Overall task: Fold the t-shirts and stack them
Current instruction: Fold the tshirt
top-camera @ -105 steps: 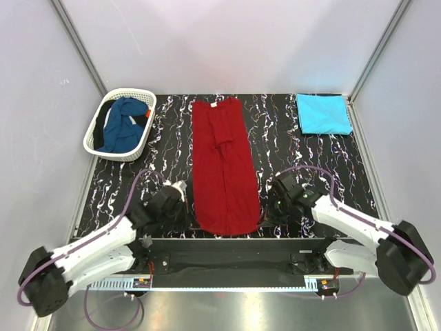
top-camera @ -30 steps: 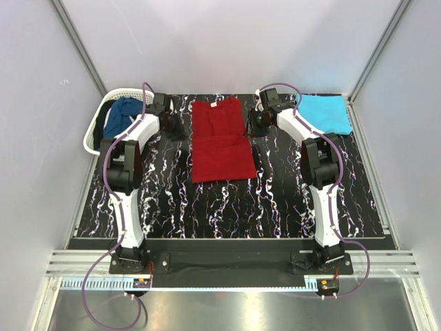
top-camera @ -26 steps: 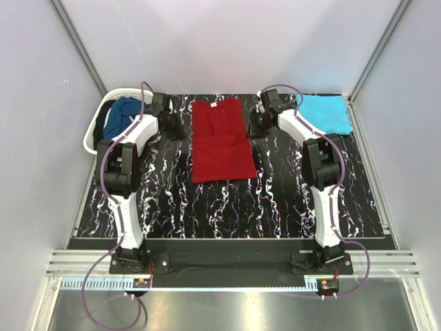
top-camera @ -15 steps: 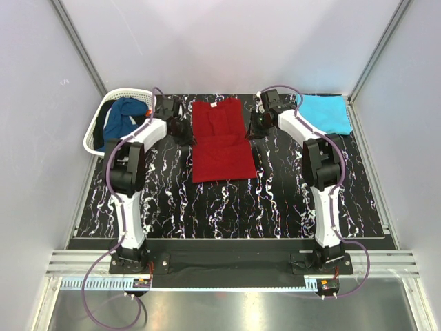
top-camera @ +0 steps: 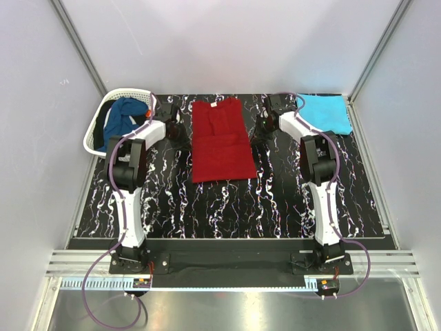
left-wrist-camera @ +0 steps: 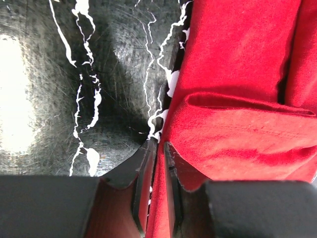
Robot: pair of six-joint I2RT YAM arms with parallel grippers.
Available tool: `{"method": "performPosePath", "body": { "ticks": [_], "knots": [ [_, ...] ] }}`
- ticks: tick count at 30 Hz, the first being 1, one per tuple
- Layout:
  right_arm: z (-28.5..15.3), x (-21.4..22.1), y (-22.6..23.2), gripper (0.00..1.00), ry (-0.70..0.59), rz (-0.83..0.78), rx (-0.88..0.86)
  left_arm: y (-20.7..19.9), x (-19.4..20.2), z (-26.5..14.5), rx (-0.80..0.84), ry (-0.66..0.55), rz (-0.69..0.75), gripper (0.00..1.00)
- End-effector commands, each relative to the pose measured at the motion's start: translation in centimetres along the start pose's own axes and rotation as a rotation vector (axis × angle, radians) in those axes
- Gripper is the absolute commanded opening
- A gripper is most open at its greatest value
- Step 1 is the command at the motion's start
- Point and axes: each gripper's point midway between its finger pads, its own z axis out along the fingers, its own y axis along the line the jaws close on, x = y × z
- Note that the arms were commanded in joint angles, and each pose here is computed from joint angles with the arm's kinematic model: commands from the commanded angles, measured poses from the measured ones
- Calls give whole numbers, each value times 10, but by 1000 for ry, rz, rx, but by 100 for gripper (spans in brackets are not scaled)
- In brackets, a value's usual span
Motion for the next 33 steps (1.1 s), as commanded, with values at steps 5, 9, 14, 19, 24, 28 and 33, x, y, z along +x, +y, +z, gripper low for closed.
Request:
{"method": "performPosePath", "body": {
  "ticks": [5,9,14,19,24,28,33],
  "knots": [
    [-61,-35,42,20,-91,-34,-114,-32,-44,-58,64,-150,33,25],
    [-74,-27,90,21,-46,-87,-307,-58,-47,-71,146,-156,75,26],
    [-68,-5,136,20,41,-156,-502,-74,-40,-50,209,-96,100,25],
    [-41,-1,145,20,94,-173,-588,-63,-38,-27,176,-72,103,25],
    [10,-2,106,21,142,-108,-573,-29,-36,4,82,-37,45,25],
    [27,-17,86,20,126,-73,-576,-5,-35,15,-16,-48,31,25],
    [33,-32,87,20,88,-85,-591,8,-38,20,-69,-56,32,25]
  ]
}}
